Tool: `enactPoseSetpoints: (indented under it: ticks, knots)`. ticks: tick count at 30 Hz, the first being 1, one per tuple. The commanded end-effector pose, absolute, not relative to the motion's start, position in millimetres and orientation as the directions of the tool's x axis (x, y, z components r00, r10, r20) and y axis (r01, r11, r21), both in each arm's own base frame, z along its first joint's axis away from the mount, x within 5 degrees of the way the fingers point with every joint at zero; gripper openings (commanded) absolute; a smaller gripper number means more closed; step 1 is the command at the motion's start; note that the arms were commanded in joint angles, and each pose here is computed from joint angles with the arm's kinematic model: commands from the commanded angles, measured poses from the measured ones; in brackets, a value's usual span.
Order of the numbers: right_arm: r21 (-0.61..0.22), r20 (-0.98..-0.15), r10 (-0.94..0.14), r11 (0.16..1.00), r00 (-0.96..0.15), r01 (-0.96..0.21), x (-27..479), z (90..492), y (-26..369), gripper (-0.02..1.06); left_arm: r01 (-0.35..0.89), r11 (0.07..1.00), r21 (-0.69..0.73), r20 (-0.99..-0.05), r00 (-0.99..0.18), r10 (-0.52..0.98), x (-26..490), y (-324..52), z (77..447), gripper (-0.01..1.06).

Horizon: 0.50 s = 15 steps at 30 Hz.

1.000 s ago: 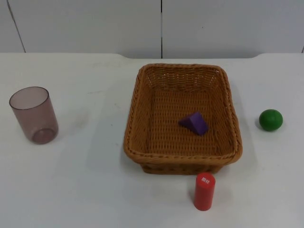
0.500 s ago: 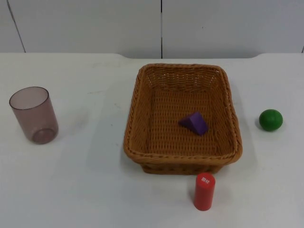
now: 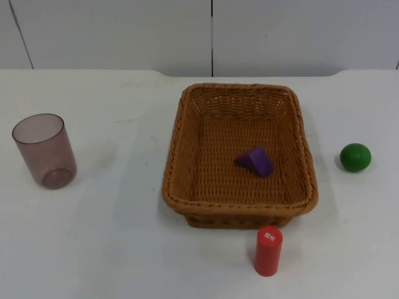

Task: Pick up the basket with the left hand and place the triangular block into the basket with the right hand.

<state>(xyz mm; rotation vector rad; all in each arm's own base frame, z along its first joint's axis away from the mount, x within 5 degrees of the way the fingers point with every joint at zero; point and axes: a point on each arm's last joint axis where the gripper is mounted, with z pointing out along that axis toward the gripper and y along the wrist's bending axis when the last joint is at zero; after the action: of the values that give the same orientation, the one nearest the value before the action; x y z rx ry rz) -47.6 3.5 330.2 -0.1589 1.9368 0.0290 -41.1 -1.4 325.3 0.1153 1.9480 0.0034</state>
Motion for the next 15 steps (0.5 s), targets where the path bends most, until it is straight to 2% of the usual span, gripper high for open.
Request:
enactPoseSetpoints:
  ticks: [1, 10, 15]
  knots:
    - [-0.049, -0.909, -0.091, 0.992, -0.406, -0.113, -37, 316, 2, 1.05, 0.093, 0.995, 0.035, -0.901, -0.428, 0.071, -30, -3, 307, 1.05]
    - [-0.046, -0.916, -0.084, 0.993, -0.392, -0.106, -10, 291, 3, 1.05, 0.085, 0.996, 0.035, -0.88, -0.469, 0.071, -5, -2, 274, 1.05]
    - [-0.044, -0.905, -0.086, 0.993, -0.417, -0.108, -9, 286, 3, 1.05, 0.067, 0.997, 0.031, -0.88, -0.472, 0.059, -5, -1, 274, 1.05]
